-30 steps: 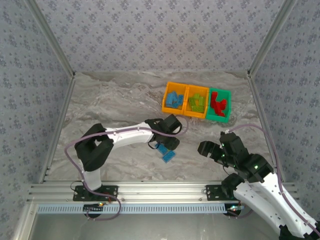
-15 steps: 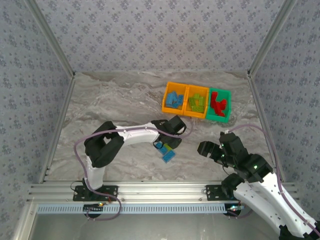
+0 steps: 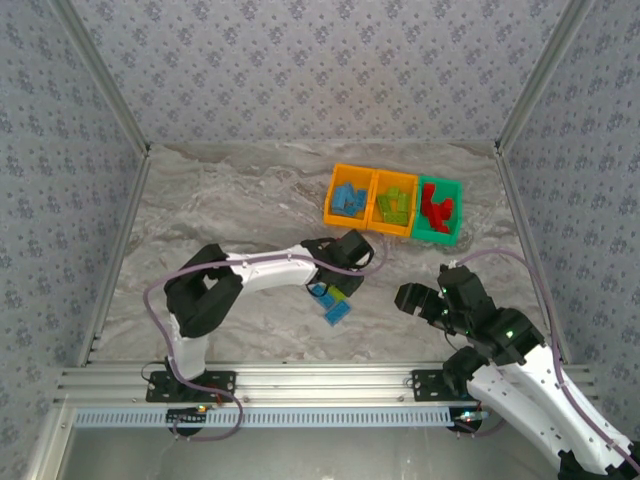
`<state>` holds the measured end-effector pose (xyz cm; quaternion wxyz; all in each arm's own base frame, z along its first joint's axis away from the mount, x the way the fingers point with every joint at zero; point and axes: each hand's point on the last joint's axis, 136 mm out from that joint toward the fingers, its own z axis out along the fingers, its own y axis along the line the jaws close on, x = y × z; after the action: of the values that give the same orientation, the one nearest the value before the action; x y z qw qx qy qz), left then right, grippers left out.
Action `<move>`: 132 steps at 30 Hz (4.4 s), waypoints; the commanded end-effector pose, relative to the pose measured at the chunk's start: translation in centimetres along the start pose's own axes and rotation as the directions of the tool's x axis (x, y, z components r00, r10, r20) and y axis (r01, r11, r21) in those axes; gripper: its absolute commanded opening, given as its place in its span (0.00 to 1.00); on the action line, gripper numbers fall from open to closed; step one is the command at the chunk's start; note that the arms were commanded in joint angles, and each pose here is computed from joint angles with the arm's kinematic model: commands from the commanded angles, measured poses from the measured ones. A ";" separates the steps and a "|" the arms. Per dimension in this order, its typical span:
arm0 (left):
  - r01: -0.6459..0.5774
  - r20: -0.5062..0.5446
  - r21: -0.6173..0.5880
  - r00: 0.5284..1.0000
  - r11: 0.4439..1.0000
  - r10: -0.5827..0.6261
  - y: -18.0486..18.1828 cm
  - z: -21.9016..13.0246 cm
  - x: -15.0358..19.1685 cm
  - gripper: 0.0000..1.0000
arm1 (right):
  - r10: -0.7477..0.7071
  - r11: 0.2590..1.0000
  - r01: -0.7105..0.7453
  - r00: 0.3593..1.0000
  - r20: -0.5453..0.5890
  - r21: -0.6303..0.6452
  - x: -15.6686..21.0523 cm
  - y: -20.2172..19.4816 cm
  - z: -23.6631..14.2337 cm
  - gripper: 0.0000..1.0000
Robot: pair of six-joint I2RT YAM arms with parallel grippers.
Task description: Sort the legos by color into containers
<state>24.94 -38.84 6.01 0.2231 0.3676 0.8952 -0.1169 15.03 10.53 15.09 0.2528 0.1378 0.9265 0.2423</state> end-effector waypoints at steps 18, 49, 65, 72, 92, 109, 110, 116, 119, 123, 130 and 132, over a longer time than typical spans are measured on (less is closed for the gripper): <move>-0.026 0.382 -0.048 0.923 0.999 0.042 3.7 0.2 -22.6 0.29 | -0.012 0.999 0.014 0.999 0.039 -0.039 -0.9 1.0 -1.0 0.90; -0.332 0.435 -0.067 0.839 0.941 0.327 4.2 -25.1 6.7 0.56 | -0.402 0.908 0.404 0.915 -0.044 0.110 -5.5 12.2 10.7 0.91; -0.506 0.376 -0.059 0.787 0.861 0.488 4.1 -22.0 11.6 0.99 | -0.457 0.794 0.514 0.857 -0.240 0.323 -8.5 10.7 25.4 0.80; -0.501 0.363 -0.057 0.795 0.863 0.486 4.2 -21.7 11.6 0.99 | -0.437 0.803 0.512 0.853 -0.284 0.304 -7.5 9.8 27.0 0.57; -0.483 0.535 -0.064 0.722 0.873 0.439 3.4 -24.3 9.9 0.99 | -0.324 0.897 0.156 0.868 0.375 0.413 -21.0 8.4 10.0 0.31; -0.401 0.578 -0.091 0.725 0.912 0.376 4.5 -25.1 8.9 0.99 | -0.081 0.891 -0.075 0.944 0.319 0.448 -27.1 -6.1 12.9 0.50; -0.393 0.574 -0.098 0.728 0.914 0.375 4.7 -25.1 8.9 0.99 | -0.083 0.892 -0.068 0.947 0.310 0.447 -27.1 -6.0 13.1 0.53; -0.202 0.576 -0.132 0.781 0.970 0.241 7.0 -26.2 7.7 0.99 | -0.086 0.890 -0.065 0.948 0.306 0.452 -27.7 -5.4 11.7 0.65; 0.078 0.593 -0.109 0.805 0.991 0.002 9.4 -27.2 6.3 0.99 | -0.070 0.922 -0.070 0.937 0.342 0.381 -27.3 -3.5 9.3 0.67; 0.364 0.570 -0.059 0.776 0.929 -0.268 11.2 -25.8 5.6 0.96 | -0.075 0.970 -0.017 0.928 0.364 0.244 -25.2 0.5 6.2 0.72; 0.472 0.479 0.051 0.762 0.880 -0.436 9.6 -20.5 2.9 0.96 | -0.234 0.969 0.245 0.954 0.187 -0.036 -15.8 8.8 4.6 0.76; 0.471 0.424 0.031 0.792 0.882 -0.438 9.2 -18.5 2.1 0.98 | -0.297 0.952 0.303 0.949 0.106 -0.049 -12.5 9.8 4.6 0.78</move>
<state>22.88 -22.02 19.34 0.3930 0.1428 0.8919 -0.1721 33.29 13.03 25.41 0.4241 0.0583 0.8787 0.2115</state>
